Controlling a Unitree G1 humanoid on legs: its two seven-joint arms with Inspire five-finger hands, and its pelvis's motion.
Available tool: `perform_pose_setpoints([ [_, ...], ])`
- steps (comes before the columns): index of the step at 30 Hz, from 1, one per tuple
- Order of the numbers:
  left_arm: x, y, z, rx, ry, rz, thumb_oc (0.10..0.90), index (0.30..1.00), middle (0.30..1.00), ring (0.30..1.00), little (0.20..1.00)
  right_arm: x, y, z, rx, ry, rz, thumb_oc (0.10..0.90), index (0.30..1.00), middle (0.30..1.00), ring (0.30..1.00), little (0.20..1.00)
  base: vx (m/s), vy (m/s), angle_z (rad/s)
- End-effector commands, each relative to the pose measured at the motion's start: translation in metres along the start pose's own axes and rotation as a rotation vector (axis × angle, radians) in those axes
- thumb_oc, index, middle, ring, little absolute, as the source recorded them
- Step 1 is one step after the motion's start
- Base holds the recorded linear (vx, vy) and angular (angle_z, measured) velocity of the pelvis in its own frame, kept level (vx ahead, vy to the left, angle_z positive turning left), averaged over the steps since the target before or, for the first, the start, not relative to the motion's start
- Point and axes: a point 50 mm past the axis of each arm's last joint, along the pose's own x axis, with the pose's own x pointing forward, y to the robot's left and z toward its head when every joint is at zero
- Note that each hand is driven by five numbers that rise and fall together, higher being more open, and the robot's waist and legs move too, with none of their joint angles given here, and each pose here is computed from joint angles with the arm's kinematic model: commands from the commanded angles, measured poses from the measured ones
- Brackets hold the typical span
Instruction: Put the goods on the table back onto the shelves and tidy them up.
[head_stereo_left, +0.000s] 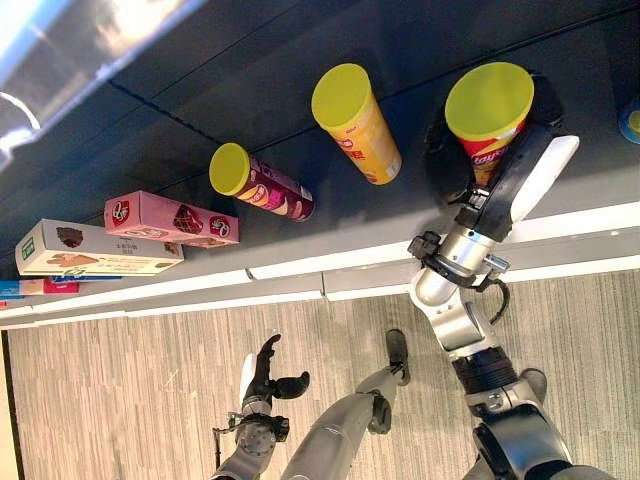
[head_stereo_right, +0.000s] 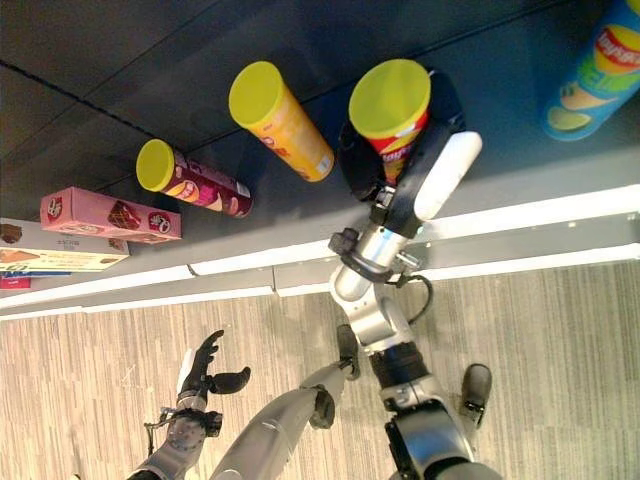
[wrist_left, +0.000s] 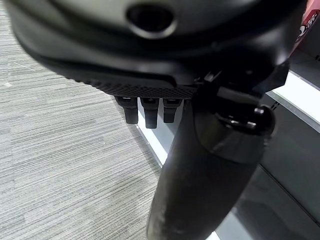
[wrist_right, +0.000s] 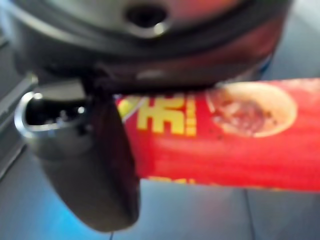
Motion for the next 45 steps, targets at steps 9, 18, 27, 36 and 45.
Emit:
perform_pose_setpoints([
  [9, 0.01, 0.037, -0.003, 0.13, -0.039, 0.108, 0.8, 0.9, 0.9, 0.9, 0.9, -0.008, -0.003, 0.015, 0.14, -0.031, 0.017, 0.8, 0.9, 0.9, 0.9, 0.9, -0.01, -0.024, 0.0],
  [18, 0.016, 0.053, -0.006, 0.207, -0.021, 0.144, 0.8, 0.9, 0.9, 0.9, 0.9, -0.003, -0.013, 0.028, 0.16, -0.112, -0.03, 0.8, 0.9, 0.9, 0.9, 0.9, -0.02, -0.031, 0.0],
  [27, 0.003, 0.069, -0.025, 0.233, 0.024, 0.12, 0.8, 0.9, 0.9, 0.9, 0.9, -0.005, -0.002, 0.03, 0.191, -0.068, -0.003, 0.8, 0.9, 0.9, 0.9, 0.9, -0.04, -0.034, -0.06],
  [36, -0.006, 0.085, -0.044, 0.258, 0.103, 0.137, 0.8, 0.9, 0.9, 0.9, 0.9, -0.015, -0.009, 0.026, 0.208, -0.029, 0.021, 0.8, 0.9, 0.9, 0.9, 0.9, -0.04, -0.054, 0.05],
  [45, -0.009, 0.075, -0.036, 0.4, 0.039, 0.025, 0.8, 0.9, 0.9, 0.9, 0.9, -0.05, -0.072, 0.029, 0.164, -0.012, 0.097, 0.8, 0.9, 0.9, 0.9, 0.9, 0.0, -0.087, -0.01],
])
